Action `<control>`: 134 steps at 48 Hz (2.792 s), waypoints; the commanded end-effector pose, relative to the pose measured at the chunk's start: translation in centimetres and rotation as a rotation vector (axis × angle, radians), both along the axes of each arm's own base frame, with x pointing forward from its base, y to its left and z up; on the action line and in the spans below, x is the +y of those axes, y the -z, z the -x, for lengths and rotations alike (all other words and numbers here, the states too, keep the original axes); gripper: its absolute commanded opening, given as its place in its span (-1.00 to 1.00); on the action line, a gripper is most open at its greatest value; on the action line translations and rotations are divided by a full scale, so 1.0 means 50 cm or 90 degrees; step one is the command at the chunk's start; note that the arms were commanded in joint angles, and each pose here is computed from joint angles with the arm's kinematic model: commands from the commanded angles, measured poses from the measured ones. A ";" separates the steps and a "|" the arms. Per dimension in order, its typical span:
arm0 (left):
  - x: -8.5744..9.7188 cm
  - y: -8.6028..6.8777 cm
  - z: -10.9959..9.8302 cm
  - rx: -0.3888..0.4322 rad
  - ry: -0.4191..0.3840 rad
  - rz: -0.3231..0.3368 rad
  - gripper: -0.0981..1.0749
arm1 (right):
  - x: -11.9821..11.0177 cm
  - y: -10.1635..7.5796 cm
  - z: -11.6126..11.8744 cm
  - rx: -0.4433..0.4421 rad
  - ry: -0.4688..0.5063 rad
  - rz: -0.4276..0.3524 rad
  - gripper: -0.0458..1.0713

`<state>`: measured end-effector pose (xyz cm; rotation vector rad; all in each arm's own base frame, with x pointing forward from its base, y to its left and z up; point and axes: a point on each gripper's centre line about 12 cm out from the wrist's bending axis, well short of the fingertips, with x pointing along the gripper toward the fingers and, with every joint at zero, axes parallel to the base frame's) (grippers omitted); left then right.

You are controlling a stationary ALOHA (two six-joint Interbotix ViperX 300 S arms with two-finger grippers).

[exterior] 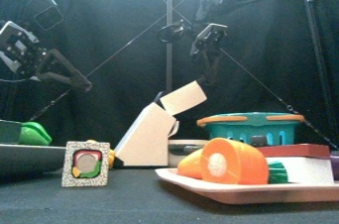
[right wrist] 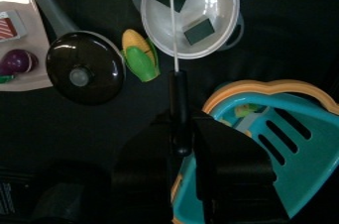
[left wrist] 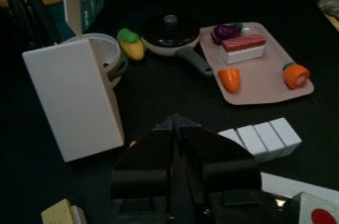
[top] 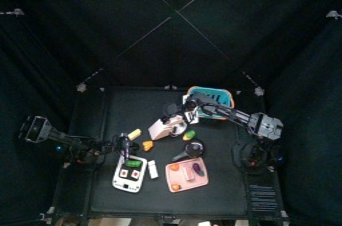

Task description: Put cleaver in knife holder

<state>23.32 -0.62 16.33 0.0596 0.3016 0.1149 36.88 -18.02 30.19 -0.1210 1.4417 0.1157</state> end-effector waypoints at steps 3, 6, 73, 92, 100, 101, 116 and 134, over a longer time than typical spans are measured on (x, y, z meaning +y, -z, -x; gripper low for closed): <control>0.000 -0.009 -0.005 -0.013 -0.003 0.001 0.02 | 0.001 -0.033 0.000 -0.027 -0.002 0.011 -0.18; 0.000 -0.008 -0.004 -0.012 -0.002 0.001 0.02 | 0.001 -0.032 0.000 -0.027 -0.002 0.011 -0.18; 0.000 -0.004 -0.001 -0.007 -0.001 0.000 0.02 | 0.045 -0.039 -0.013 -0.025 -0.035 0.016 -0.19; 0.000 -0.002 0.001 -0.005 -0.001 0.000 0.02 | 0.058 -0.015 -0.035 0.003 -0.057 0.041 -0.19; 0.001 -0.002 0.001 -0.005 -0.002 0.000 0.02 | 0.067 -0.012 -0.051 0.005 -0.067 0.049 -0.19; 0.001 -0.002 0.001 -0.006 -0.003 0.000 0.02 | 0.067 -0.013 -0.053 0.004 -0.068 0.050 -0.19; 0.001 0.000 0.002 -0.003 -0.002 -0.001 0.02 | 0.071 -0.003 -0.081 0.004 -0.077 0.054 -0.18; 0.008 -0.001 0.002 -0.004 -0.016 0.005 0.02 | 0.066 -0.014 -0.102 -0.015 -0.071 0.054 -0.15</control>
